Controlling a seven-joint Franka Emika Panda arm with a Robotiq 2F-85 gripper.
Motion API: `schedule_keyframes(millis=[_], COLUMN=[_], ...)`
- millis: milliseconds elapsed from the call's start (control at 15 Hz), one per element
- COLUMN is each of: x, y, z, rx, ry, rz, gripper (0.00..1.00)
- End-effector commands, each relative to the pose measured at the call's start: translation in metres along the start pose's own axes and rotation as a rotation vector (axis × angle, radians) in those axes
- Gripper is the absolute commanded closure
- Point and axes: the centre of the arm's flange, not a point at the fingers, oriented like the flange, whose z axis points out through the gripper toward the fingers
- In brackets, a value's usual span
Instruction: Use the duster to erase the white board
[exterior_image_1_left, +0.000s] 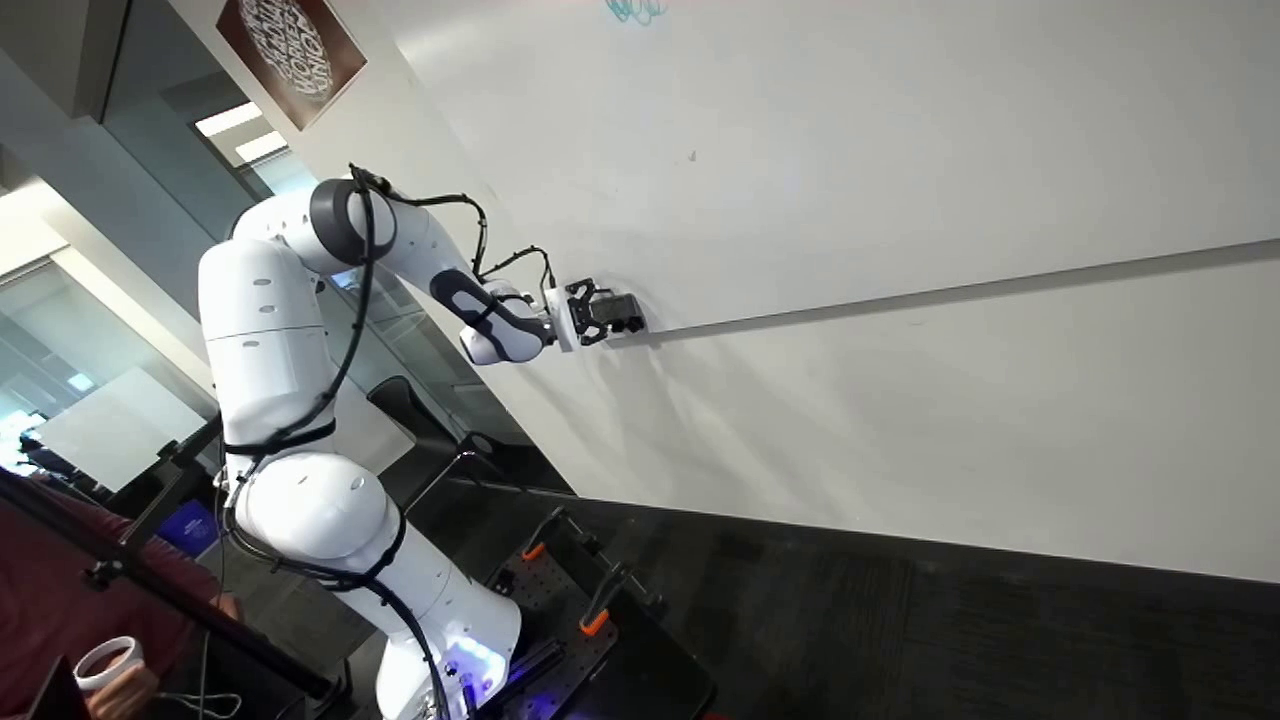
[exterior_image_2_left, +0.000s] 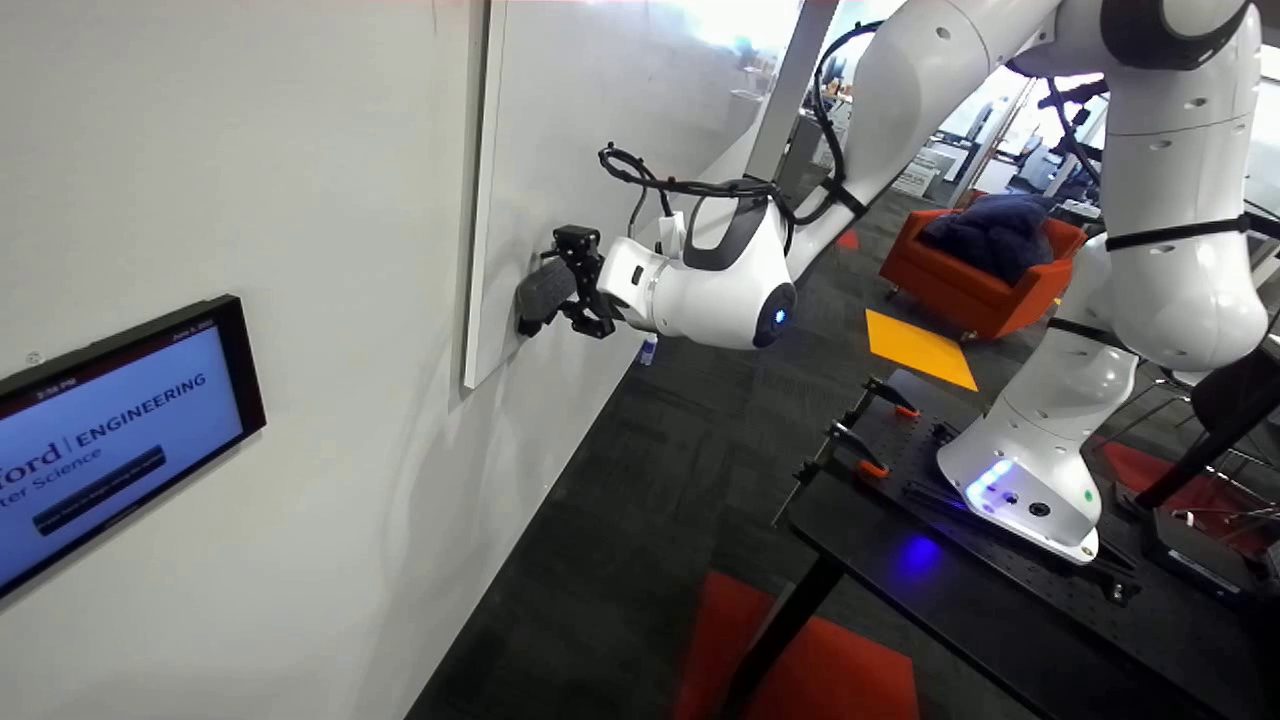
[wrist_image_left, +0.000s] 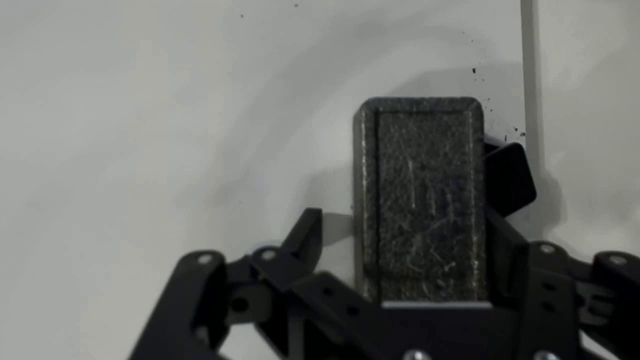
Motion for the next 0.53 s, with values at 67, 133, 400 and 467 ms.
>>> schedule_keyframes(millis=[67, 133, 400, 467], x=[0.0094, 0.0099, 0.0095, 0.0087], y=[0.0104, 0.0097, 0.0055, 0.0043], z=[0.0141, 0.0140, 0.0084, 0.0060], rx=[-0.024, -0.016, -0.002, 0.001], ry=[-0.029, -0.028, -0.044, -0.049], rz=[0.020, 0.017, 0.002, -0.002], gripper=[0.00, 0.00, 0.00, 0.00])
